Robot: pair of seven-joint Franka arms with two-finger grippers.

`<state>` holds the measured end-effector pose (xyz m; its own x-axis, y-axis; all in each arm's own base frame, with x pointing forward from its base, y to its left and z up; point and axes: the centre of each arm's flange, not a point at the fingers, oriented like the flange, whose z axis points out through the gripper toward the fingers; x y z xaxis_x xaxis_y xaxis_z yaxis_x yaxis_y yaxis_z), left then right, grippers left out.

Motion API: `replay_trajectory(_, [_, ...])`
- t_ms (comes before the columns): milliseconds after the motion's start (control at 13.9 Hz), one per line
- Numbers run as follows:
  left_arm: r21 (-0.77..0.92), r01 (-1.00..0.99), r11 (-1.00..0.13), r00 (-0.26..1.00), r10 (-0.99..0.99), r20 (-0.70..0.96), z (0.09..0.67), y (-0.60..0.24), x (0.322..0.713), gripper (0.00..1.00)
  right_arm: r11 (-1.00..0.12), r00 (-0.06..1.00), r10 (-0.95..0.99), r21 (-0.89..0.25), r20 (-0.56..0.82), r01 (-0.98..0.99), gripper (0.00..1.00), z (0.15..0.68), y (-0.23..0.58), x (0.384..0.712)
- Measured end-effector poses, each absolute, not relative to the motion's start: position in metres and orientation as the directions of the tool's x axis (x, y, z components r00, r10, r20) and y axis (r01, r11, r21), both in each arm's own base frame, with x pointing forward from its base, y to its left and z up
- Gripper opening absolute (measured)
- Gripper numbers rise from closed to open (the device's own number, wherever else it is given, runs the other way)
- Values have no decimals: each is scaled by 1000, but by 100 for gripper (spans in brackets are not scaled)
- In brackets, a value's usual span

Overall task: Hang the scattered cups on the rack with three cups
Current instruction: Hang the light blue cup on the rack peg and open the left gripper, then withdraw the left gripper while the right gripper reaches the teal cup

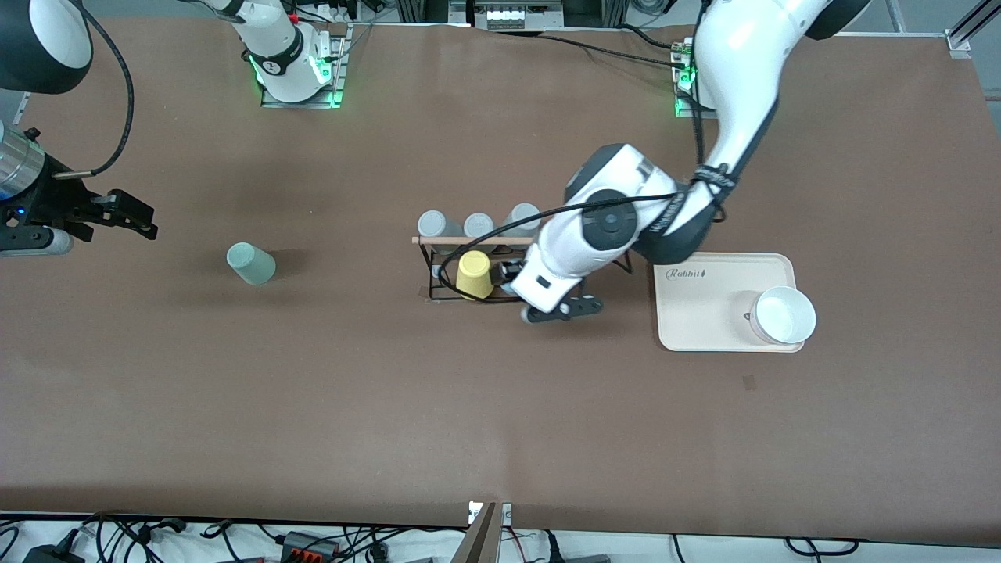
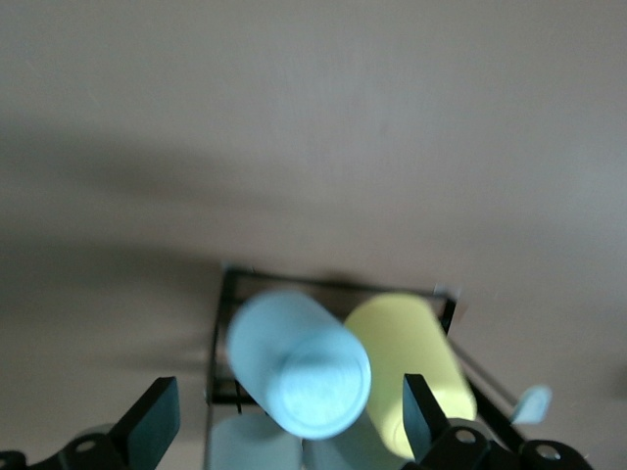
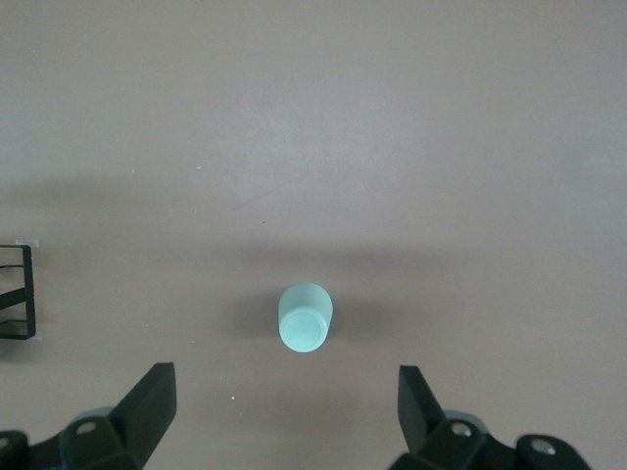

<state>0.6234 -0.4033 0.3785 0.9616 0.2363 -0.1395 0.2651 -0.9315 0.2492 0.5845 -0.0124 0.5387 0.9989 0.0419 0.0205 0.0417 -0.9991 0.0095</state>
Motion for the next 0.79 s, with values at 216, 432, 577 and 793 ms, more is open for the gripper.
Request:
replay_trajectory(216, [279,372,-886,927,370,-61,447,-303,668,100,-999,999,41,9,2,41,100,528,-13,588])
replay_trajectory(432, [200,420,-885,907,417,-56,482,-197,684,100,-999,999,41,9,-18,41,100,516,-13,592])
replay_trajectory(577, [142,371,-918,928,372,-18,503,-141,685,100,-999,998,45,8,-44,45,100,501,-11,596])
replay_trajectory(793, [98,364,-926,930,367,11,547,-78,672,100,-997,992,74,6,-98,75,100,468,7,603])
